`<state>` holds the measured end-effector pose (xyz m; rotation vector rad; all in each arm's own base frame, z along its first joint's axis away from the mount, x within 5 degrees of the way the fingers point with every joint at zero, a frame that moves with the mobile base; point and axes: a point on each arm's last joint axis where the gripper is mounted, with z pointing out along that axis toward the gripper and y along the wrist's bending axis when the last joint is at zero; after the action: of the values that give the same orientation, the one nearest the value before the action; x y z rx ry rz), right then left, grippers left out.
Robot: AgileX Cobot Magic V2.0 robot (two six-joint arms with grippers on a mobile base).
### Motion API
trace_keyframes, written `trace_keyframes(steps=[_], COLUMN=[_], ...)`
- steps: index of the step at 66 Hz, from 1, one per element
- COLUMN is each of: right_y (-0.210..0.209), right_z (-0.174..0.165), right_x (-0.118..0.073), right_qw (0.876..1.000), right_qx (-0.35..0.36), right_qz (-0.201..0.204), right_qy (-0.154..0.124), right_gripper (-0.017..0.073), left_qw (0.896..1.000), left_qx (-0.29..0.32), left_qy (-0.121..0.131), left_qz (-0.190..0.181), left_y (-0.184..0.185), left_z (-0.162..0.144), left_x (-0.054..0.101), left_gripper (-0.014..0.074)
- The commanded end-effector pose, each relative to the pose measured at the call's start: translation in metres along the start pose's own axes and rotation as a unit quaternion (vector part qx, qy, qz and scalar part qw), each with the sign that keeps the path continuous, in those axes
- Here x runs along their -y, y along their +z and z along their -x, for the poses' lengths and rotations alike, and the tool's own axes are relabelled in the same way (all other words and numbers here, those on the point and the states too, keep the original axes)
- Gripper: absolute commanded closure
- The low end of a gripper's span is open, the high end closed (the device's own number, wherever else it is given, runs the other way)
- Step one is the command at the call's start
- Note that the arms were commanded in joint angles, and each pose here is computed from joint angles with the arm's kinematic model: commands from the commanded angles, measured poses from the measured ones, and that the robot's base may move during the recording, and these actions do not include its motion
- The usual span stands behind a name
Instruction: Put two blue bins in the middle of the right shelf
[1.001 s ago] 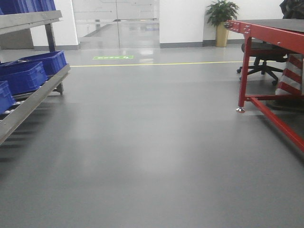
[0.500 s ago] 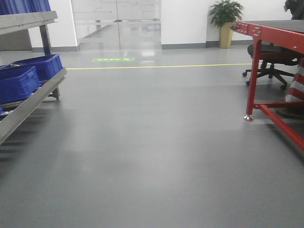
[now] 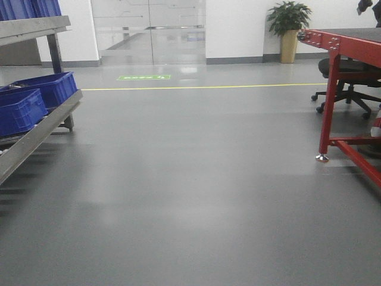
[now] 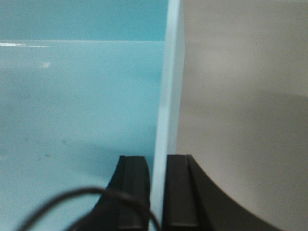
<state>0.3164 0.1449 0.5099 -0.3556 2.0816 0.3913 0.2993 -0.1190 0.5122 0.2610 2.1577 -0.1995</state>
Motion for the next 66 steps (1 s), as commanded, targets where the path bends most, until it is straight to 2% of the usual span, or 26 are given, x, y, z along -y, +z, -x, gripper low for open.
trace_keyframes(steps=[1,13,28,55,66], right_y=[-0.011,-0.011,-0.011,-0.011,-0.011], right_z=[0.009,0.009,0.009,0.009,0.009], right_x=[-0.010,-0.010,-0.010,-0.010,-0.010], right_qw=[0.998,0.998,0.998,0.998,0.998], right_qx=[0.043,0.043,0.043,0.043,0.043], right_qz=[0.040,0.040,0.040,0.040,0.040], right_qy=[0.011,0.011,0.011,0.011,0.011], right_gripper=[0.0713,0.0713,0.0713,0.0713,0.0713], left_qw=[0.998,0.993,0.981,0.966,0.966], left_qx=[0.053,0.109,0.184,0.249,0.251], left_qy=[-0.002,-0.003,-0.006,-0.008,-0.008], left_qz=[-0.042,-0.050,-0.059,-0.068,-0.068], left_y=[-0.003,-0.001,-0.005,-0.010,-0.010], left_z=[0.010,0.020,0.033,0.044,0.045], left_x=[0.011,0.012,0.014,0.015,0.015], left_gripper=[0.0704,0.0704,0.0704,0.0704,0.0704])
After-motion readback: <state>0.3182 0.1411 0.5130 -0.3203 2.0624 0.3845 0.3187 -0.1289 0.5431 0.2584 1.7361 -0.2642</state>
